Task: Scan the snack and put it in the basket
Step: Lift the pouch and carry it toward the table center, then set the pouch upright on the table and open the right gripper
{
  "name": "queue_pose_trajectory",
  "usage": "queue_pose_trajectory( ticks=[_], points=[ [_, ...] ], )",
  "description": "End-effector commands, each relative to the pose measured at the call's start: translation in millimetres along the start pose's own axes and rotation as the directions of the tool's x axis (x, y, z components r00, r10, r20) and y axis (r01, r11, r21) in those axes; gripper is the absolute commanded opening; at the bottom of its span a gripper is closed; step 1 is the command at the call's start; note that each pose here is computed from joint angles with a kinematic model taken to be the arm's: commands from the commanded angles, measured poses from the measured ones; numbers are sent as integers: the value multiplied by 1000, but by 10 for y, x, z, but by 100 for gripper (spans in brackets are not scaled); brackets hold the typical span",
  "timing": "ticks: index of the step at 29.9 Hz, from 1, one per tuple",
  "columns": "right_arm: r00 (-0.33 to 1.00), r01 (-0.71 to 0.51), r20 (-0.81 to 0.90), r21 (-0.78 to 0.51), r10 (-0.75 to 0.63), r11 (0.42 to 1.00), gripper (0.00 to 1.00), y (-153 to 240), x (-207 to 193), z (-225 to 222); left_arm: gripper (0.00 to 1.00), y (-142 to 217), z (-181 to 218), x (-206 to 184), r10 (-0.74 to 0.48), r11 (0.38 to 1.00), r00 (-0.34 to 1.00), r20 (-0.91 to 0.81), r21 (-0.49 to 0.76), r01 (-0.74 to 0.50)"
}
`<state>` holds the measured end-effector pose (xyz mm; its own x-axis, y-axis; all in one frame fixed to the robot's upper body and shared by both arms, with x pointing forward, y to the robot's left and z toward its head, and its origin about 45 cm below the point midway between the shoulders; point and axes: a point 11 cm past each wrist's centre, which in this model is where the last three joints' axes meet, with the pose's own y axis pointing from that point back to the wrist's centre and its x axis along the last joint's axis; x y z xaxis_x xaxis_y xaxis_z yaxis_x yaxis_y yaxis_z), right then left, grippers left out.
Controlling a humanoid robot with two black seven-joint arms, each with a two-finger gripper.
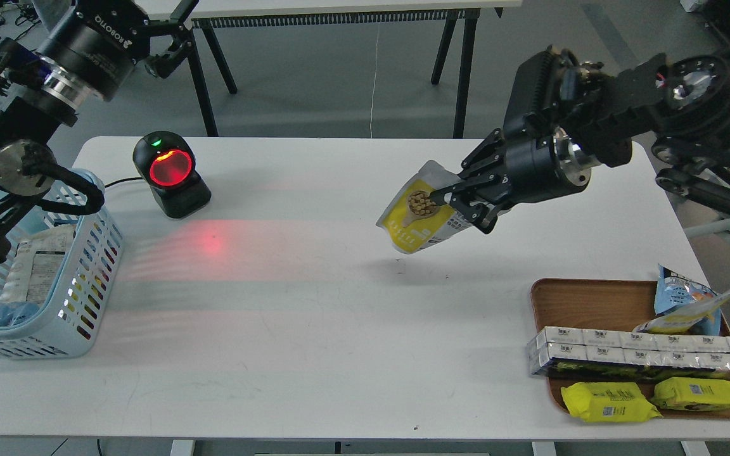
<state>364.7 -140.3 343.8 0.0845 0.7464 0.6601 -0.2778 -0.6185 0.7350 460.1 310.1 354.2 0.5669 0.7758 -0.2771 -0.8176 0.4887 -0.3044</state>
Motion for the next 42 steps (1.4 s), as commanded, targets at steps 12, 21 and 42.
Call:
queue_pose_trajectory(
  ticks=[12, 21, 42],
  points=[
    [967, 132, -242, 235, -73, 963, 0, -866, 308, -856, 100, 25, 2, 26, 8, 1000, 1000, 2, 1, -8],
    [950, 179, -296, 247, -101, 952, 0, -1078, 297, -976, 100, 45, -11, 52, 16, 1000, 1000, 3, 3, -16],
    [962, 195, -234, 234, -139, 952, 95, -1436, 320, -910, 100, 56, 0, 65, 18, 1000, 1000, 7, 5, -18]
  ],
)
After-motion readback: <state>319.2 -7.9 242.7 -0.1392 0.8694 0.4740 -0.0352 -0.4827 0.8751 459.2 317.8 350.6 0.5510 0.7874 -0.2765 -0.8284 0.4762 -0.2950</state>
